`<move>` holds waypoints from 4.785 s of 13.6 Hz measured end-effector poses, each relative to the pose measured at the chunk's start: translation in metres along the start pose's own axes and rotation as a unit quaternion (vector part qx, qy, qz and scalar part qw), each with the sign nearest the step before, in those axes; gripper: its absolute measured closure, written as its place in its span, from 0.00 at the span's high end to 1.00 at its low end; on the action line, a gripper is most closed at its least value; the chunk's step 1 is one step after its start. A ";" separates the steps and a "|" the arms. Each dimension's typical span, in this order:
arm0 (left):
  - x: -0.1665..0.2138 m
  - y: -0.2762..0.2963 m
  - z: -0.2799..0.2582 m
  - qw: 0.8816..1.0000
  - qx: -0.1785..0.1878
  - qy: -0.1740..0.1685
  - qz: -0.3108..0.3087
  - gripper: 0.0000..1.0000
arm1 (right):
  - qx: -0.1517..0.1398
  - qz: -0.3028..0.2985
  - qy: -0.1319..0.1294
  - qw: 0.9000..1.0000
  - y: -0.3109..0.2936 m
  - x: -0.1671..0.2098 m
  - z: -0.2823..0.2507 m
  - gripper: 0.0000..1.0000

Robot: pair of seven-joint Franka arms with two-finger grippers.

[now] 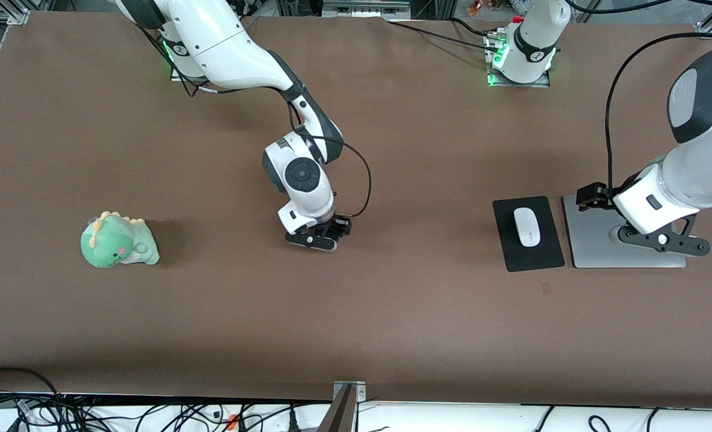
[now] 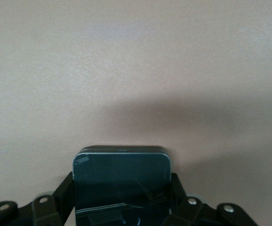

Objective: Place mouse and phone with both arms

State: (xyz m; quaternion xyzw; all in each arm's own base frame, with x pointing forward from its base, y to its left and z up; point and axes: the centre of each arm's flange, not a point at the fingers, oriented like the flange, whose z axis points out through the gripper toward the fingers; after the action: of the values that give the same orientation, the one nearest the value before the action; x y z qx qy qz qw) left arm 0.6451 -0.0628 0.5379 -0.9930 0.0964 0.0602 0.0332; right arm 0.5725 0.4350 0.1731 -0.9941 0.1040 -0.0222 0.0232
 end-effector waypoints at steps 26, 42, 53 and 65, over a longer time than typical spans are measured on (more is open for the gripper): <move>-0.102 0.016 -0.040 1.000 0.000 0.028 0.008 1.00 | -0.045 -0.192 -0.029 0.980 0.335 0.124 -0.022 0.80; -0.096 -0.015 -0.042 0.999 -0.001 0.033 -0.020 1.00 | -0.005 -0.154 -0.059 0.986 0.320 0.177 -0.114 1.00; -0.091 -0.031 -0.029 0.999 -0.010 0.022 -0.034 1.00 | -0.009 -0.107 -0.100 0.989 0.404 0.156 -0.358 1.00; -0.070 -0.037 -0.019 0.999 -0.008 0.029 -0.036 1.00 | -0.029 -0.106 -0.049 0.993 0.432 0.138 -0.427 1.00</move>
State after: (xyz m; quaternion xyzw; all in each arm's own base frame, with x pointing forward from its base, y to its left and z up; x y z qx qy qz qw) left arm 0.5865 -0.0152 0.5677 -0.9973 0.0609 0.0313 0.0248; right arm 0.5974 -0.0332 0.5827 -0.9996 -0.0023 0.0272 -0.0033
